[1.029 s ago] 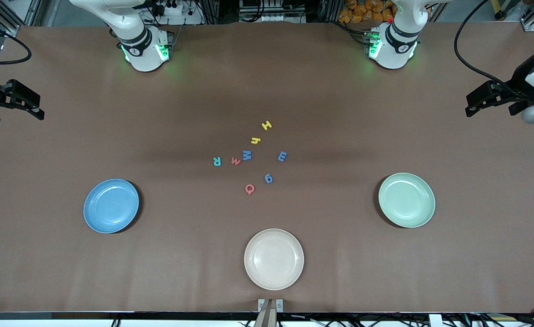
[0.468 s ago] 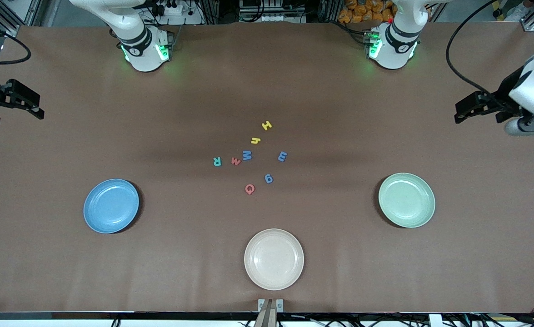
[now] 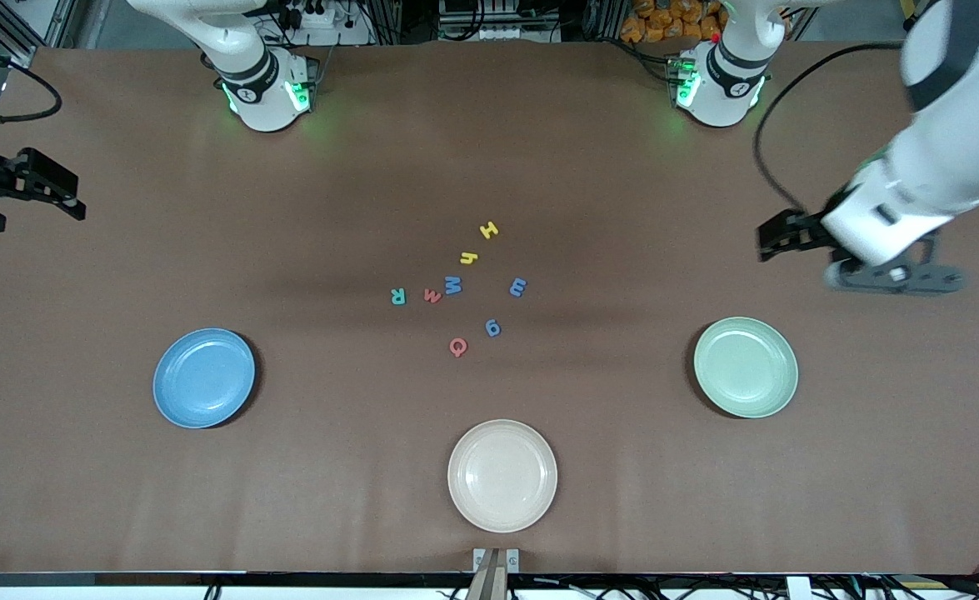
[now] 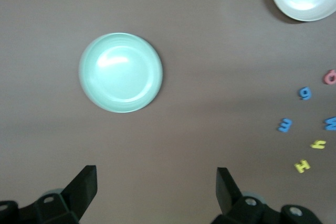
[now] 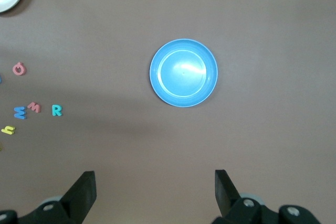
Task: Sort uppercase to blue plate, lowercase to green plate
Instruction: 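Reach the right gripper to the pink Q while the left gripper reaches the blue g, then grasp the blue g with the left gripper while the right gripper grasps the Q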
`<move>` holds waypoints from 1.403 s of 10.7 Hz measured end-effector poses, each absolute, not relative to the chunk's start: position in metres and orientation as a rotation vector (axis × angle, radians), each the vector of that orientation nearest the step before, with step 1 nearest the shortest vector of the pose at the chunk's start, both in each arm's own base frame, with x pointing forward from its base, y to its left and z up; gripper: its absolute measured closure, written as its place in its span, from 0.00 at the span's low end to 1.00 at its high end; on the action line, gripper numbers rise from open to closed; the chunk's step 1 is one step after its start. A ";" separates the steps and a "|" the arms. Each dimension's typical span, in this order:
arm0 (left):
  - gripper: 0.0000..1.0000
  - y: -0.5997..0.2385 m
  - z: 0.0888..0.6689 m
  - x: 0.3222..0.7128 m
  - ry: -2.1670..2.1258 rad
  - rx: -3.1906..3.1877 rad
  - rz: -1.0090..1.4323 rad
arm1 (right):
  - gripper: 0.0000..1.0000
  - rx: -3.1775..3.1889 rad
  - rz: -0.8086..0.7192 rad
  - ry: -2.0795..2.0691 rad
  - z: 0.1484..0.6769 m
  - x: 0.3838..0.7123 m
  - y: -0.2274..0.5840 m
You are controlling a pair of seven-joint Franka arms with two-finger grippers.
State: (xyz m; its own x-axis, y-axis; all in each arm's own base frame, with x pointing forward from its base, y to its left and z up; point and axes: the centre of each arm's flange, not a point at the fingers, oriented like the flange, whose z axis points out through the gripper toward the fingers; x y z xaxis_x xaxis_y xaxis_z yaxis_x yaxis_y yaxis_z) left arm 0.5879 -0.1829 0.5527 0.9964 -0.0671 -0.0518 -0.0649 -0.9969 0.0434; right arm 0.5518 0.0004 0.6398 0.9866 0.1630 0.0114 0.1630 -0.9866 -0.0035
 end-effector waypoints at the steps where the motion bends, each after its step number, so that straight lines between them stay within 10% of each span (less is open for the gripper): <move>1: 0.00 -0.222 0.528 0.588 -0.058 3.095 -0.104 | 0.00 -3.122 0.021 -0.275 0.625 0.555 0.007; 15: 0.05 -0.508 0.198 0.543 0.540 2.953 -0.060 | 0.00 -3.086 0.187 0.044 0.353 0.645 0.230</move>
State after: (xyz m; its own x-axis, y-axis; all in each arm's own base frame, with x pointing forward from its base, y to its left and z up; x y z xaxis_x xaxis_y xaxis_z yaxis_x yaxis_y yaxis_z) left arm 0.5425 -0.5080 0.1985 0.9348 0.3493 -0.0638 0.3548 -0.9260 0.1291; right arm 0.6451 0.2296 0.3529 0.9923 -0.0251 -0.1215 -0.0311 -0.9984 -0.0476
